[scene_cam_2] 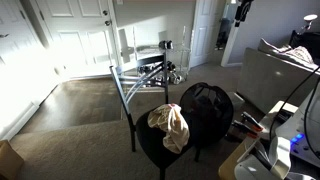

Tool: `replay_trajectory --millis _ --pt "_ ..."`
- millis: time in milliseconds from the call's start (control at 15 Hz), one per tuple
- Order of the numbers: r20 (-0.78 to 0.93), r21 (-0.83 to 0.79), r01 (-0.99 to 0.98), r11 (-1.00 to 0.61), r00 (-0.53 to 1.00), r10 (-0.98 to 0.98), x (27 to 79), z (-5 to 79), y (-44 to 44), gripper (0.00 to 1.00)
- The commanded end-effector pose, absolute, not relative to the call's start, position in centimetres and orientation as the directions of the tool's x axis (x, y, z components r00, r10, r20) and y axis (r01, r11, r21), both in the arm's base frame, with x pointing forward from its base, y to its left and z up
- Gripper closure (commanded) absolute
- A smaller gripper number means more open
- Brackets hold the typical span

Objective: Put the peach t-shirt in the black laundry bag.

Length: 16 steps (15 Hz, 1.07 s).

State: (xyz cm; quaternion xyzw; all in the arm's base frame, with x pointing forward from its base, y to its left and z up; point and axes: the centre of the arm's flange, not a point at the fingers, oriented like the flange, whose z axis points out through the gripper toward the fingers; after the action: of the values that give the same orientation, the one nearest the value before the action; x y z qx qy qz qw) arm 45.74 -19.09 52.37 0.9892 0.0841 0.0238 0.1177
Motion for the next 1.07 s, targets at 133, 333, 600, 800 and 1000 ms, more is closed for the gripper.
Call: replay_trajectory --millis 133,333,600,800,1000 --pt "0.027 0.237 0.161 -0.958 0.985 0.172 45.7 52.4 -19.1 0.0" --pt "0.027 0.237 0.161 -0.958 0.985 0.172 45.7 52.4 -19.1 0.0" --pt "0.049 0.252 0.205 -0.946 0.973 0.224 47.7 53.6 -16.1 0.0" --pt "0.046 0.285 0.298 -0.911 0.945 0.323 49.4 54.5 -11.9 0.0" --pt "0.047 0.321 0.388 -0.864 0.905 0.424 51.3 54.3 -7.3 0.0"
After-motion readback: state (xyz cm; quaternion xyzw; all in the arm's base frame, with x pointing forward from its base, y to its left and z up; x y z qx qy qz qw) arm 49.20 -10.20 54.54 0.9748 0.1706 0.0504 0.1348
